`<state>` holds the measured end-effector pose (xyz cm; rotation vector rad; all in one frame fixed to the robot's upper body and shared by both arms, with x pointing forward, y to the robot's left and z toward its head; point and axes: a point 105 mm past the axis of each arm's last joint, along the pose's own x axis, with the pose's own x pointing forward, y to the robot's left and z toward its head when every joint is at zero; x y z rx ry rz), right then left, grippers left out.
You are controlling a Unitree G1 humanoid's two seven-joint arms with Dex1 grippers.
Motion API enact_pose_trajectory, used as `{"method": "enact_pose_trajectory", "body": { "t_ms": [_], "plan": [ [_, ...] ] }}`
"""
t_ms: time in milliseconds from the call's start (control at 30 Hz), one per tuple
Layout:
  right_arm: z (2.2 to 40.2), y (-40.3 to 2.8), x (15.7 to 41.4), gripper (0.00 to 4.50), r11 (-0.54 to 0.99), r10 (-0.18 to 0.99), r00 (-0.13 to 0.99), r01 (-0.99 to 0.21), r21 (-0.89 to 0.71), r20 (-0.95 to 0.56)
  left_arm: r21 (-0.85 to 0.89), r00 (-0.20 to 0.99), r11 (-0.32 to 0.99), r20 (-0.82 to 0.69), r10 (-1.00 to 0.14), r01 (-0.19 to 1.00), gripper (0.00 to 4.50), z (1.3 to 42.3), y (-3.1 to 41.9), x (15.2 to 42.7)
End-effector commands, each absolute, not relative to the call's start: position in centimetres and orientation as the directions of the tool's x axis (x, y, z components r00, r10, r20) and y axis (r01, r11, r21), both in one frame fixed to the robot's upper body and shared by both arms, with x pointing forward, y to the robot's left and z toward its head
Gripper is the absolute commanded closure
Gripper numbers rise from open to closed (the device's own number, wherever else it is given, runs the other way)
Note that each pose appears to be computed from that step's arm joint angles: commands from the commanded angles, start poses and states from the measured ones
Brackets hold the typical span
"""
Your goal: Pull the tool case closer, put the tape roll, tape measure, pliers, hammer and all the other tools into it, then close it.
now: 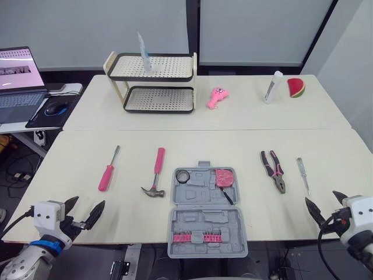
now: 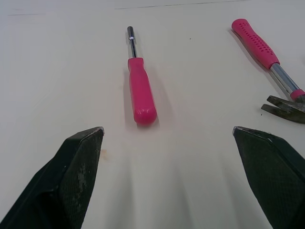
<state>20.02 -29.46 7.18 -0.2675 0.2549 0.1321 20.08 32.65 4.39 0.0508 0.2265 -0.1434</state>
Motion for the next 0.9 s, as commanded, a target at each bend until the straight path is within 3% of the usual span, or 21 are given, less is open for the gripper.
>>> {"method": "enact_pose_trajectory", "body": {
  "t_ms": [33, 200, 400, 600, 700, 900],
  "plan": [
    [7.9, -29.3, 20.4, 0.04, 0.950, 0.102, 0.964, -0.168, -0.264, -0.244, 0.062, 0.970, 0.986, -0.195, -0.143, 0.158, 0.00, 5.4, 32.5, 20.3],
    [7.9, -29.1, 20.7, 0.04, 0.951, 0.105, 0.965, -0.168, -0.261, -0.239, 0.071, 0.969, 0.983, -0.193, -0.154, 0.170, 0.00, 5.8, 32.4, 20.1],
    [7.8, -28.9, 20.8, 0.04, 0.952, 0.100, 0.968, -0.161, -0.260, -0.231, 0.108, 0.950, 0.957, -0.190, -0.247, 0.270, 0.00, 6.9, 31.0, 20.2],
    [7.9, -28.0, 20.8, 0.04, 0.941, 0.148, 0.961, -0.210, -0.267, -0.234, 0.156, 0.867, 0.856, -0.173, -0.467, 0.492, 0.00, 8.8, 27.2, 21.0],
    [8.0, -27.0, 20.9, 0.04, 0.931, 0.194, 0.952, -0.254, -0.262, -0.236, 0.191, 0.772, 0.748, -0.172, -0.612, 0.636, 0.00, 9.9, 24.3, 21.3],
    [7.7, -24.7, 21.7, 0.04, 0.909, 0.262, 0.929, -0.328, -0.258, -0.260, 0.194, 0.576, 0.545, -0.181, -0.797, 0.816, 0.00, 11.7, 20.0, 21.3]
  ]
}}
